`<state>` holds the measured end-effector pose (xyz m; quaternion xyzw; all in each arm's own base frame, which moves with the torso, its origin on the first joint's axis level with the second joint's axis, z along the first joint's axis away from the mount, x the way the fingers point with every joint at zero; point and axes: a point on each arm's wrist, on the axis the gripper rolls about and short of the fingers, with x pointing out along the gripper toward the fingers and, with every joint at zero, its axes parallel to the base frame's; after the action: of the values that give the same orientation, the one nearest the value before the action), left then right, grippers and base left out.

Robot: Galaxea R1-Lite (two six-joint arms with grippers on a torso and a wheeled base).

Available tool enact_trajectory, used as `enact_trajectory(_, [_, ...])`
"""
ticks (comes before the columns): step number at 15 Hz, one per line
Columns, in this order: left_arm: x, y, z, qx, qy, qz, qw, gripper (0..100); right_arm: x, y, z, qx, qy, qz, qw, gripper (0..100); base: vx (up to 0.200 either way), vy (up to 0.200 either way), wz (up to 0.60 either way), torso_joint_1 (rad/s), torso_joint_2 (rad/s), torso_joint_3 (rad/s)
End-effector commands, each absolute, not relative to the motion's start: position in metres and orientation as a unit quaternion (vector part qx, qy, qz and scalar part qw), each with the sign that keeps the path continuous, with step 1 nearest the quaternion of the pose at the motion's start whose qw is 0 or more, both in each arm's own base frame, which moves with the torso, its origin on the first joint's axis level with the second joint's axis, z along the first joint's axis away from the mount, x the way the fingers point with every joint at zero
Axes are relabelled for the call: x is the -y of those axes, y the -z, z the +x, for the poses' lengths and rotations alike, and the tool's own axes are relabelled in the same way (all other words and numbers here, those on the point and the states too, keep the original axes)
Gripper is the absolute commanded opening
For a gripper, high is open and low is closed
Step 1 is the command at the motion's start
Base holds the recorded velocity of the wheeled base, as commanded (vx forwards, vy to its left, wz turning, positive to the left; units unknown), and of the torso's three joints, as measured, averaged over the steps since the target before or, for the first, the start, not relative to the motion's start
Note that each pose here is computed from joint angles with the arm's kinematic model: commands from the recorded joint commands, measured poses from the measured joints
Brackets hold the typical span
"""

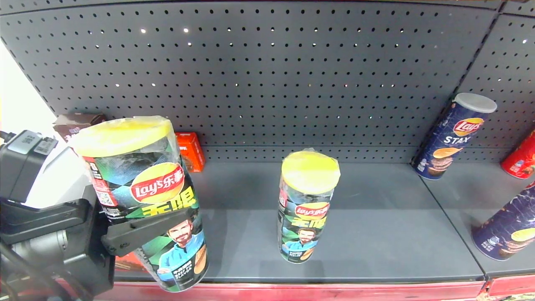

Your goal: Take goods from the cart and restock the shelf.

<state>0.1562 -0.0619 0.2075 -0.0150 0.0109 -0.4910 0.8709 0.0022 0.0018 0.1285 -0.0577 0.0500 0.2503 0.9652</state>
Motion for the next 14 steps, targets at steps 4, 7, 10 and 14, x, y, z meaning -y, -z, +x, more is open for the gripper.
enact_trajectory(4, [0.060,-0.204,0.150,-0.010,0.490,-0.012,0.872,0,0.007,-0.083,-0.021,-0.012,-0.130,-0.035,0.991,100,0.000,0.000,0.00,0.000,0.00,0.000])
enact_trajectory(7, [0.059,-0.206,0.148,-0.005,0.490,-0.008,0.872,0,0.006,-0.085,-0.015,-0.052,-0.070,-0.040,0.995,100,0.000,0.000,0.00,0.000,0.00,0.000])
enact_trajectory(10, [0.060,-0.207,0.148,-0.002,0.494,-0.007,0.869,0,0.000,-0.085,-0.016,-0.053,0.064,-0.031,0.996,100,0.000,0.000,0.00,0.000,0.00,0.000])
enact_trajectory(14, [0.064,-0.201,0.144,-0.012,0.509,-0.010,0.861,0,-0.004,-0.085,-0.016,-0.040,-0.046,-0.013,0.998,100,0.000,0.000,0.00,0.000,0.00,0.000])
